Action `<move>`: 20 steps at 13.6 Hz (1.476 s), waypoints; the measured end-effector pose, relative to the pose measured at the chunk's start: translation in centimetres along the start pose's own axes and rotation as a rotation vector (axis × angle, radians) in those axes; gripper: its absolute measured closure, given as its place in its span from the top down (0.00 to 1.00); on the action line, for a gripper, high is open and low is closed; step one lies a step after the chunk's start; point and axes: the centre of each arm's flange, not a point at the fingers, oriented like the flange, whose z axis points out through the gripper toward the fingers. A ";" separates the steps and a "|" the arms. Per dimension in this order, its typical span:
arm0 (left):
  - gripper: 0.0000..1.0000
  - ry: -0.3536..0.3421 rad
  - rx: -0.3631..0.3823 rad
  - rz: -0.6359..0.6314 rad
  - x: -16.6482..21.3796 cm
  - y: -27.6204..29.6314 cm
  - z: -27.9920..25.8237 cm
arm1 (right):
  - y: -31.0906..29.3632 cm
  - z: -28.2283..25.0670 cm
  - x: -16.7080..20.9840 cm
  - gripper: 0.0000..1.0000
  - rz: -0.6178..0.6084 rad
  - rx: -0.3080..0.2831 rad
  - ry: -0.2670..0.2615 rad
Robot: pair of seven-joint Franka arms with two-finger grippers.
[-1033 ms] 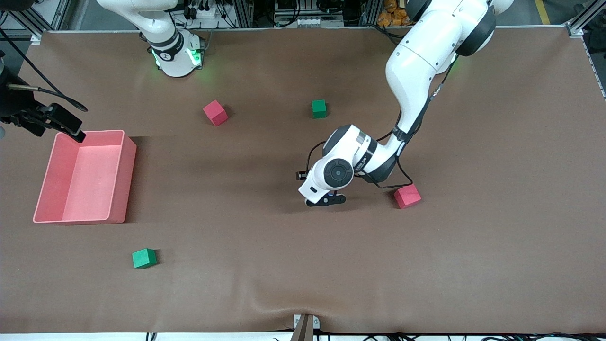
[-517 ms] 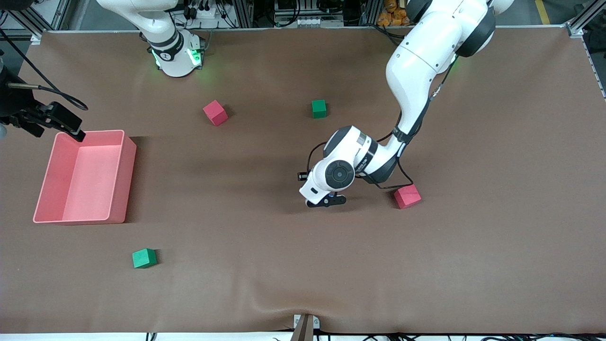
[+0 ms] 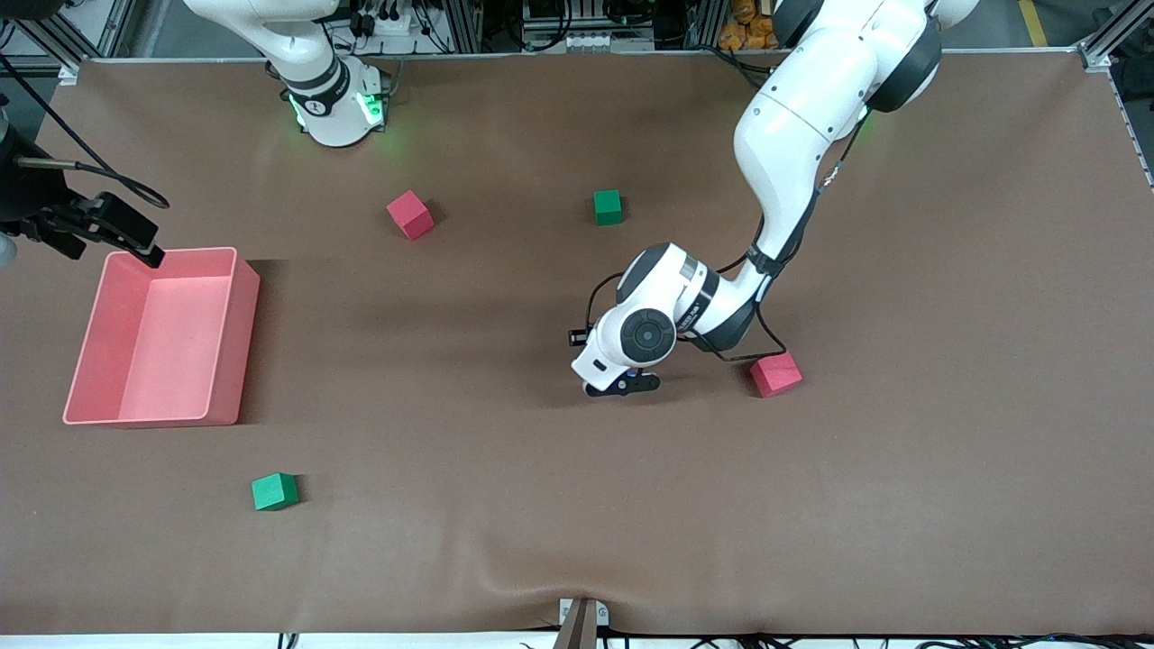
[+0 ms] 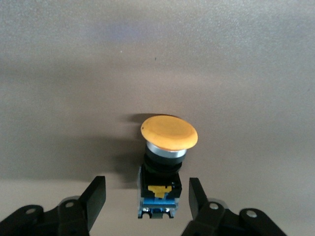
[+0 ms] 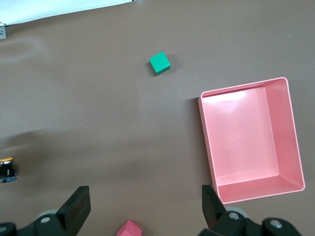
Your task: Place and upright button with both arms
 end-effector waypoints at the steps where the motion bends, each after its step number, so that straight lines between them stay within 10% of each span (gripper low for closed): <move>1: 0.76 0.003 -0.002 0.000 0.0 0.0 0.0 | 0.0 0.0 0.0 1.00 0.000 0.000 -0.001; 5: 0.62 0.001 -0.001 -0.001 0.1 0.0 0.5 | 0.6 0.2 -0.1 1.00 0.010 -0.004 -0.016; 8: 0.33 0.001 -0.002 0.005 0.2 0.0 0.7 | 1.0 0.2 0.0 1.00 0.017 -0.005 -0.018; 16: 0.33 0.054 -0.050 -0.028 -0.2 1.8 -2.4 | 1.6 0.3 0.1 1.00 0.027 -0.006 -0.022; 20: 0.33 0.223 -0.037 -0.019 -3.4 5.7 -6.0 | 1.6 0.3 0.1 1.00 0.027 -0.007 -0.023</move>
